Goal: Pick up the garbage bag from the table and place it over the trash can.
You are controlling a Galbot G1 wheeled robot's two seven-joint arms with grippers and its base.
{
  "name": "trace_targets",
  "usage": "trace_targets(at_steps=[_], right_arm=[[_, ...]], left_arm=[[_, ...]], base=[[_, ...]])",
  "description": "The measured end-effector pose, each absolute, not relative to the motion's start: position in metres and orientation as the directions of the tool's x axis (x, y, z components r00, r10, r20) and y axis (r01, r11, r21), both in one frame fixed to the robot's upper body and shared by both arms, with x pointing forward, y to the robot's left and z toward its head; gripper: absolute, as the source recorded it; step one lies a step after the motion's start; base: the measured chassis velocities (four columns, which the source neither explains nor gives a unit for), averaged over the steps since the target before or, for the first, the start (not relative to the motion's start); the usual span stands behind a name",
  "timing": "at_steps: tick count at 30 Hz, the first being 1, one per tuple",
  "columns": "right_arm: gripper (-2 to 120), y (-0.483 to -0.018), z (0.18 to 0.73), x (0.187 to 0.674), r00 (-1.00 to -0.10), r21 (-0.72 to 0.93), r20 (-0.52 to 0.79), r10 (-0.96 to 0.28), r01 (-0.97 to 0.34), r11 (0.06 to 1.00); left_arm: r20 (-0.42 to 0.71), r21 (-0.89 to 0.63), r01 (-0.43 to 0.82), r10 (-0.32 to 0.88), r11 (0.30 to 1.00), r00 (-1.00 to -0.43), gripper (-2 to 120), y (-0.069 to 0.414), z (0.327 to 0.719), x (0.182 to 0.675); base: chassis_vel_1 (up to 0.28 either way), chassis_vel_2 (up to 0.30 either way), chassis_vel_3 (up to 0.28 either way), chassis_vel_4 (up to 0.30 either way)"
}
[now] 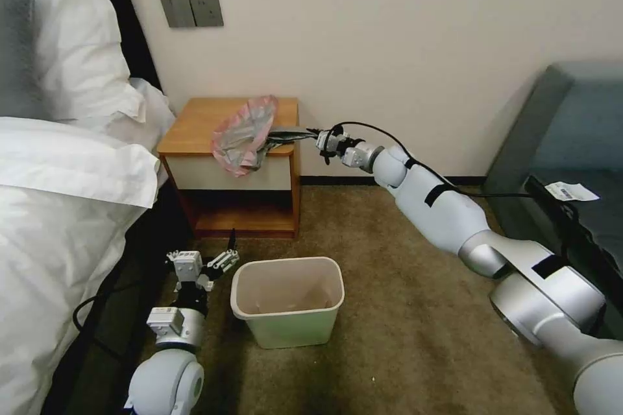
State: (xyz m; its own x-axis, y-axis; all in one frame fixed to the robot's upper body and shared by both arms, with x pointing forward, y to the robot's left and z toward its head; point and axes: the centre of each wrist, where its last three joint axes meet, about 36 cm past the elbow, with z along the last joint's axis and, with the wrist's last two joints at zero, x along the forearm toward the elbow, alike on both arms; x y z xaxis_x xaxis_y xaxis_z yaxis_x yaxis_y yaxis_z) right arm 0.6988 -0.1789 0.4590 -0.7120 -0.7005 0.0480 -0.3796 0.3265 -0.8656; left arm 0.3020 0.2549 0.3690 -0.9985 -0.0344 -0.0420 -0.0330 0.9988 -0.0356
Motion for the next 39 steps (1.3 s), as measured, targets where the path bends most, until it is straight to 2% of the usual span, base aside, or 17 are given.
trace_targets(at_steps=[1,3,5,7,9,11,14,19,20,28,30,33,39], right_arm=[[0,-0.179,0.459,0.699,-0.712,-0.866,0.048,-0.701,-0.380,0.327],[0,-0.179,0.451,0.663,-0.703,-0.830,-0.010,-0.711,-0.391,0.398],[0,-0.176,0.446,0.652,-0.700,-0.818,-0.018,-0.714,-0.400,0.413],[0,-0.164,0.413,0.597,-0.687,-0.756,-0.031,-0.726,-0.459,0.466],[0,-0.162,0.410,0.590,-0.684,-0.750,-0.033,-0.729,-0.465,0.470],[0,-0.150,0.396,0.554,-0.669,-0.720,-0.046,-0.742,-0.493,0.489],[0,-0.142,0.394,0.530,-0.660,-0.709,-0.052,-0.749,-0.504,0.494],[0,-0.133,0.385,0.498,-0.656,-0.695,-0.035,-0.754,-0.526,0.491],[0,-0.130,0.373,0.479,-0.653,-0.687,-0.010,-0.757,-0.546,0.479],[0,-0.109,0.354,0.444,-0.648,-0.661,0.011,-0.762,-0.576,0.481],[0,-0.101,0.355,0.440,-0.653,-0.641,-0.003,-0.758,-0.580,0.502],[0,-0.075,0.369,0.432,-0.687,-0.556,-0.057,-0.724,-0.580,0.595],[0,-0.051,0.384,0.426,-0.717,-0.499,-0.103,-0.690,-0.563,0.659]], left_arm=[[-0.042,-0.036,-0.033,-0.034,0.999,-0.999,100,0.255,0.369,0.302],[-0.051,-0.060,-0.061,-0.064,0.996,-0.997,100,0.258,0.371,0.301],[-0.054,-0.068,-0.067,-0.071,0.995,-0.996,100,0.259,0.372,0.301],[-0.072,-0.096,-0.100,-0.107,0.990,-0.992,100,0.267,0.382,0.305],[-0.076,-0.098,-0.105,-0.113,0.990,-0.991,100,0.269,0.385,0.306],[-0.109,-0.094,-0.144,-0.154,0.985,-0.982,100,0.286,0.400,0.313],[-0.128,-0.094,-0.173,-0.184,0.981,-0.975,100,0.299,0.409,0.317],[-0.134,-0.091,-0.203,-0.214,0.975,-0.968,100,0.311,0.413,0.317],[-0.126,-0.088,-0.210,-0.220,0.974,-0.967,100,0.313,0.411,0.316],[-0.113,-0.096,-0.200,-0.210,0.975,-0.971,100,0.305,0.406,0.315],[-0.112,-0.096,-0.198,-0.208,0.975,-0.972,100,0.304,0.406,0.315],[-0.109,-0.093,-0.196,-0.206,0.976,-0.973,100,0.303,0.405,0.314],[-0.102,-0.093,-0.195,-0.204,0.976,-0.974,100,0.301,0.403,0.313]], base=[[0.000,0.000,0.000,0.000],[0.000,0.000,0.000,0.000],[0.000,0.000,0.000,0.000],[0.000,0.000,0.000,0.000],[0.000,0.000,0.000,0.000],[0.000,0.000,0.000,0.000],[0.000,0.000,0.000,0.000],[0.000,0.000,0.000,0.000],[0.000,0.000,0.000,0.000],[0.000,0.000,0.000,0.000],[0.000,0.000,0.000,0.000],[0.000,0.000,0.000,0.000],[0.000,0.000,0.000,0.000]])
